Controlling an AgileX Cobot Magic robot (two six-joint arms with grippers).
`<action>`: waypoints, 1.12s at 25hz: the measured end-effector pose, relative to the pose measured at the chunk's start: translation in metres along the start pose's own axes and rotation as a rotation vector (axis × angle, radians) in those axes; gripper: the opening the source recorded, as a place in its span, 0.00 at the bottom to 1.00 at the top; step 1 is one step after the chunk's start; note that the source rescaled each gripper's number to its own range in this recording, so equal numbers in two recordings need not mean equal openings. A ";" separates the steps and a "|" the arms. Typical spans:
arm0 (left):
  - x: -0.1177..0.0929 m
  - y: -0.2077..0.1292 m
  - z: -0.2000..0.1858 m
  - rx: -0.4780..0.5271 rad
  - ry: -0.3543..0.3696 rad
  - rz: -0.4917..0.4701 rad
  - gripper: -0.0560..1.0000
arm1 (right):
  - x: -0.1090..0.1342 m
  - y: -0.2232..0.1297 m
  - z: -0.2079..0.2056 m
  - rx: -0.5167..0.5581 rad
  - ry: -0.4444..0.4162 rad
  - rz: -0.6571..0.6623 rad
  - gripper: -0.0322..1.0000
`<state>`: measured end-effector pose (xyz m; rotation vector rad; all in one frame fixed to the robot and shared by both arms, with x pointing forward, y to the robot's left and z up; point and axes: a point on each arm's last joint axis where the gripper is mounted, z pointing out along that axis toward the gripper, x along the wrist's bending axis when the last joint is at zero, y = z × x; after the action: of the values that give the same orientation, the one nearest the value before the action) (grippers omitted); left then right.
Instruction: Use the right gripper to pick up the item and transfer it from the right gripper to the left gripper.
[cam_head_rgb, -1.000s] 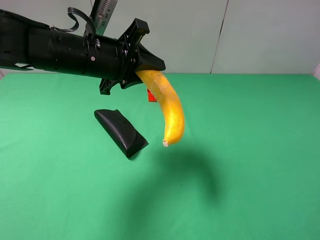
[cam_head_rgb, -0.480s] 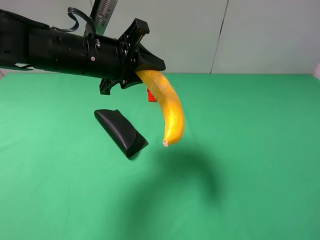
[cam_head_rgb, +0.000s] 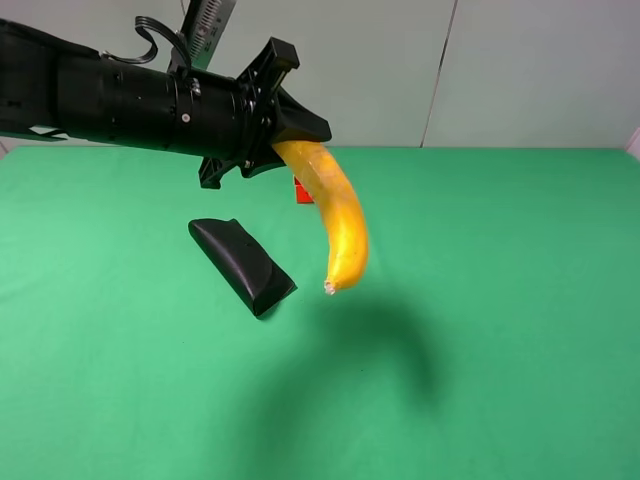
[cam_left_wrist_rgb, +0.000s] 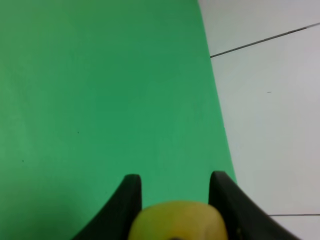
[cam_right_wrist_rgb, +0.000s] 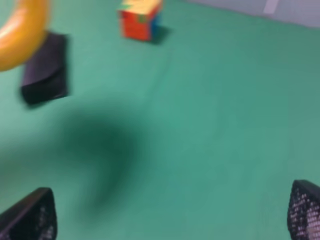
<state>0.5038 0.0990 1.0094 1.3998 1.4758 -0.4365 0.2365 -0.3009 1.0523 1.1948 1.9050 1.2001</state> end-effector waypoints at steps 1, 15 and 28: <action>0.000 0.000 0.000 0.000 0.000 0.002 0.05 | 0.000 0.000 0.000 0.001 -0.042 0.019 1.00; 0.003 0.018 -0.024 -0.062 0.030 0.077 0.05 | 0.001 0.000 0.000 0.004 -0.306 0.144 1.00; 0.027 0.035 -0.104 -0.013 0.383 0.213 0.05 | 0.001 0.000 0.000 0.002 -0.306 0.145 1.00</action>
<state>0.4978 0.2067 1.0439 1.6746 1.6017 -0.0222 0.2364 -0.2999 1.0525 1.4469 1.6169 1.0188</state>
